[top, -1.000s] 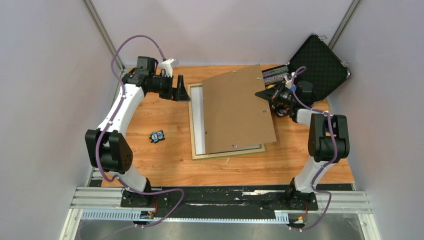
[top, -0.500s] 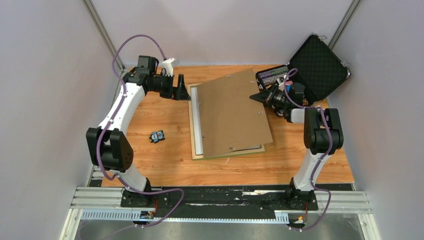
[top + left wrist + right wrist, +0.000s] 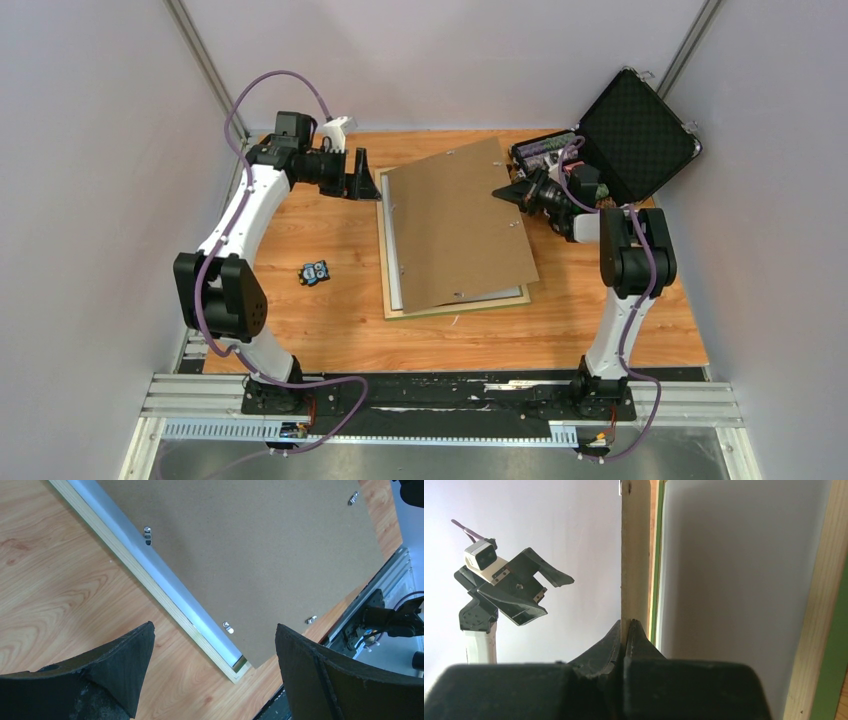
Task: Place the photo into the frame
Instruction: Place the photo frame item in the photo frame.
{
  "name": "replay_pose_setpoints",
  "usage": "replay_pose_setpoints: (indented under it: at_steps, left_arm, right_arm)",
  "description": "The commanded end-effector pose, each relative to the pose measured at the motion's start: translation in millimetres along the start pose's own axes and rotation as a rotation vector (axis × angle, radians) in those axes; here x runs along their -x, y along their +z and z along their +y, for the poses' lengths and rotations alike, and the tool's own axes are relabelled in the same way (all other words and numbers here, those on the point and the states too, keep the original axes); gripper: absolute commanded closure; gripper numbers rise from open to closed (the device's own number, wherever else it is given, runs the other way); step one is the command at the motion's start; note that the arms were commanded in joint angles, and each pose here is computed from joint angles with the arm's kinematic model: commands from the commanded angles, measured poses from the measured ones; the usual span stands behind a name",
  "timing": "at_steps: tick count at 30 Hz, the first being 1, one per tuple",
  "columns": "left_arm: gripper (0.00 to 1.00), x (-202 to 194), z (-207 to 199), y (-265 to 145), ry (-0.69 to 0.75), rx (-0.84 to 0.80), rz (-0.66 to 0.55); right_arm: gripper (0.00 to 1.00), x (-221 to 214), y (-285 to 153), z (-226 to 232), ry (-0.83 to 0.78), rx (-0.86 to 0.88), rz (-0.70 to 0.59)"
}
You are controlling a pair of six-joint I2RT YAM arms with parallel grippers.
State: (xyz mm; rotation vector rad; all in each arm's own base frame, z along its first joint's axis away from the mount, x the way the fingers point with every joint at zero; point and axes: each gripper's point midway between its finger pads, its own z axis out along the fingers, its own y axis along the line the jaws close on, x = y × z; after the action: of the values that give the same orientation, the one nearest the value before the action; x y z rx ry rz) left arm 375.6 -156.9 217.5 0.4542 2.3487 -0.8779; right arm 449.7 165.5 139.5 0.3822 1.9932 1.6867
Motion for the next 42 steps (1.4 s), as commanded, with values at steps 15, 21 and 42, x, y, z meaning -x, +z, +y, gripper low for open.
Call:
replay_pose_setpoints:
  at_steps: [15, 21, 42]
  left_arm:
    - [0.03, 10.4, 4.4, 2.6, 0.002, -0.018, -0.025]
    - [0.03, 10.0, 5.9, 3.1, -0.005, -0.021, -0.024]
    - [0.03, 9.3, 10.4, 6.8, -0.022, -0.023, -0.016]
  right_arm:
    - [1.00, -0.4, 23.2, 21.5, -0.042, 0.085, 0.025]
    - [1.00, -0.5, 22.9, 22.6, -0.031, 0.092, 0.026]
    - [1.00, 2.5, 22.3, 18.9, -0.040, 0.118, -0.031]
